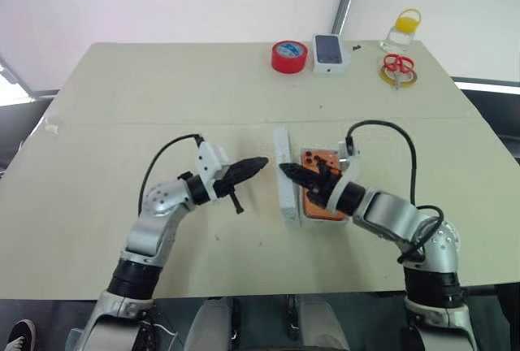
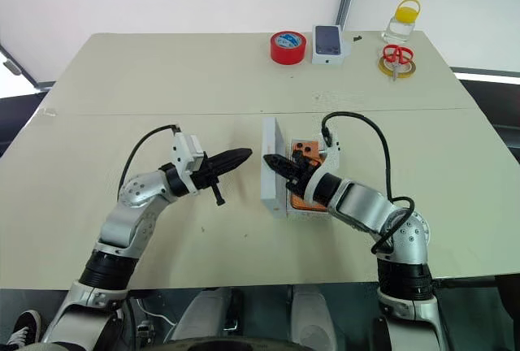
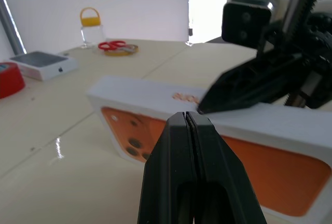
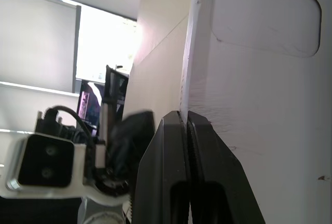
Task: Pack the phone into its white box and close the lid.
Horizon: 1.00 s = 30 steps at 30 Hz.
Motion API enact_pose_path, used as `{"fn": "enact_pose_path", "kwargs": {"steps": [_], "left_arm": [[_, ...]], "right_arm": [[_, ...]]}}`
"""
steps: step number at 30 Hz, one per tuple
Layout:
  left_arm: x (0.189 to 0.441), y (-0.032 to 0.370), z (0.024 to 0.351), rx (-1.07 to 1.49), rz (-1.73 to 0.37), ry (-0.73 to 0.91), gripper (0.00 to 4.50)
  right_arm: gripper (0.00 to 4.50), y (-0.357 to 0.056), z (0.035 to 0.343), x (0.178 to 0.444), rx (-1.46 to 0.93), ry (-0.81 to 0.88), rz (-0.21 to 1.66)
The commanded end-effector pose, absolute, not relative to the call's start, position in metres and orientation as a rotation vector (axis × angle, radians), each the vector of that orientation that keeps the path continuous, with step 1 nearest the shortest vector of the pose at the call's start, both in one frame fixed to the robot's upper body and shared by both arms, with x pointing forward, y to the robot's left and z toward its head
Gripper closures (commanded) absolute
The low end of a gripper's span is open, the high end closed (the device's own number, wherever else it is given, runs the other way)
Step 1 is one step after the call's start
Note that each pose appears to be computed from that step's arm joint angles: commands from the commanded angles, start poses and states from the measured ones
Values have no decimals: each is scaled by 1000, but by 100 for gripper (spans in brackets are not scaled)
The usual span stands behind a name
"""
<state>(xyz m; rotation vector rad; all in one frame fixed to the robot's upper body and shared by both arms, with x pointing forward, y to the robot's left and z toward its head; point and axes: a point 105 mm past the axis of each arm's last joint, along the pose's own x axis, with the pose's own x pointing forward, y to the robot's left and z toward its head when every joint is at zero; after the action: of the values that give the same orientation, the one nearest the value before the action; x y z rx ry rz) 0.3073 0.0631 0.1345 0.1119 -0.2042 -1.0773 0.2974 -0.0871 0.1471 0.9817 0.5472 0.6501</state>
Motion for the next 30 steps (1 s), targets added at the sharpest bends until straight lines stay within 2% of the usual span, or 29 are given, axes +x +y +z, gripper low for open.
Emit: {"fn": "enact_pose_path", "kwargs": {"steps": [1,4,5,6,9,13,15,20,24,26,29,30], "left_arm": [[312,61,131,95,-1041,-206,445],[316,56,127,70,-1028,-195,445],[318,53,126,71,-1024,-195,445],[320,50,125,72,-1021,-195,449],[325,40,127,50,-1027,-198,450],[329,22,127,56,-1066,-201,450],[330,13,127,64,-1078,-210,450],[326,-1,125,30,-1117,-187,450],[327,3,121,30,-1106,-167,450],[331,10,123,29,-1084,-166,450],[335,19,122,68,-1058,-149,450],[338,23,118,88,-1040,-126,450]], "right_arm": [[450,-102,129,299,920,562,566],[450,-107,127,298,864,536,569],[450,-110,130,298,912,521,569],[421,-113,132,298,934,512,563],[312,-123,130,297,911,498,539],[103,-137,140,287,791,481,651],[103,-155,147,293,691,443,660],[103,-233,163,337,375,246,392],[103,-240,160,344,153,168,328],[103,-231,157,341,-4,133,364],[183,-226,140,336,-286,133,406],[233,-226,138,336,-324,126,405]]}}
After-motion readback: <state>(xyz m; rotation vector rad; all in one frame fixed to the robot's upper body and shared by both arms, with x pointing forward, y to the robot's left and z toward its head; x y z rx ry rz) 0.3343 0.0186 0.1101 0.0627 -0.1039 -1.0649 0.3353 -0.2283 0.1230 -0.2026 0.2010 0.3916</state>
